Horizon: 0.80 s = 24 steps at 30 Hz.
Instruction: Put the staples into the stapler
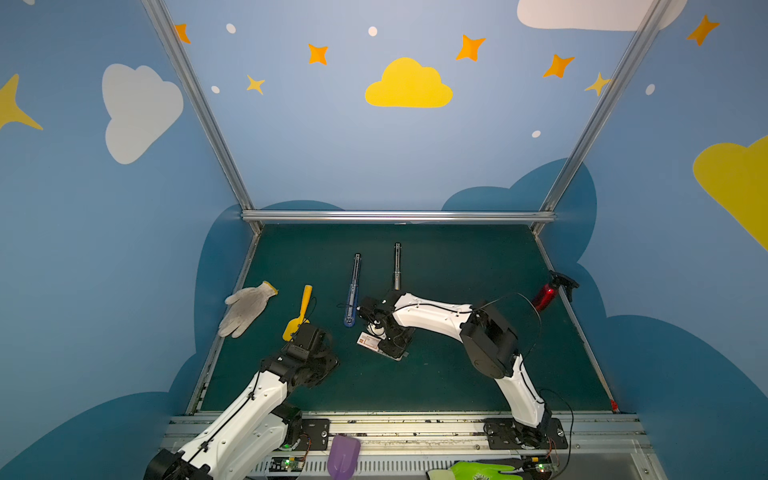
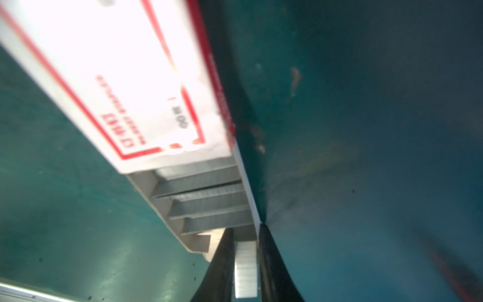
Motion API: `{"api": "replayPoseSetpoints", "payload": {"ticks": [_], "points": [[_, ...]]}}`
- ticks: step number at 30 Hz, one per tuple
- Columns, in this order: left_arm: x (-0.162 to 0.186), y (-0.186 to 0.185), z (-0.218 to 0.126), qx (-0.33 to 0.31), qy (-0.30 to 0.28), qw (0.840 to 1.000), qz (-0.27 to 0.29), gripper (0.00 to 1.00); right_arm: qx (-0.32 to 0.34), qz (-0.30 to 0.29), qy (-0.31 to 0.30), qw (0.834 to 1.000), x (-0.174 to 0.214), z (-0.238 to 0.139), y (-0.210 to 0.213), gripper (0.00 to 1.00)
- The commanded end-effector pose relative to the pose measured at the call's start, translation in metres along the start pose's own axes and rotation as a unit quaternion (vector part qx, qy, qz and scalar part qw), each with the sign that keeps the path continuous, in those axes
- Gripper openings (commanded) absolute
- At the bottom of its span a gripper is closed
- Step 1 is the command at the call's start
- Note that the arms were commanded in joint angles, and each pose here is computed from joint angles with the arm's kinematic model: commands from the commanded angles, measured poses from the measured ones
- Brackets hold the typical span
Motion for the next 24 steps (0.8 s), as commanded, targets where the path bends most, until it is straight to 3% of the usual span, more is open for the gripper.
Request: {"api": "replayPoseSetpoints", "payload": {"ticks": [1,15,24], "points": [[0.001,0.003,0.001,-0.005,0.003,1.000,-0.004,0.48,0.010,0.001,0.011,1.000,0.003,0.005,0.000,0.18],[-0.013,-0.021,-0.008,0.025,-0.015,0.999,0.031,0.48,-0.063,0.094,-0.091,0.989,0.031,-0.052,-0.037,0.17],[-0.028,-0.051,-0.007,0.045,0.009,0.997,0.060,0.48,-0.115,0.122,-0.094,0.981,0.034,-0.039,-0.049,0.18]]}}
Point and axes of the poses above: each gripper's point midway between its finger pads, its own z axis out along the fingers, its own y axis along the line the jaws close on, x = y × z, the point moved 10 cm from there along -z, back along the fingers, and after that the axes turned 7 degrees about z, right-handed, at the moved point
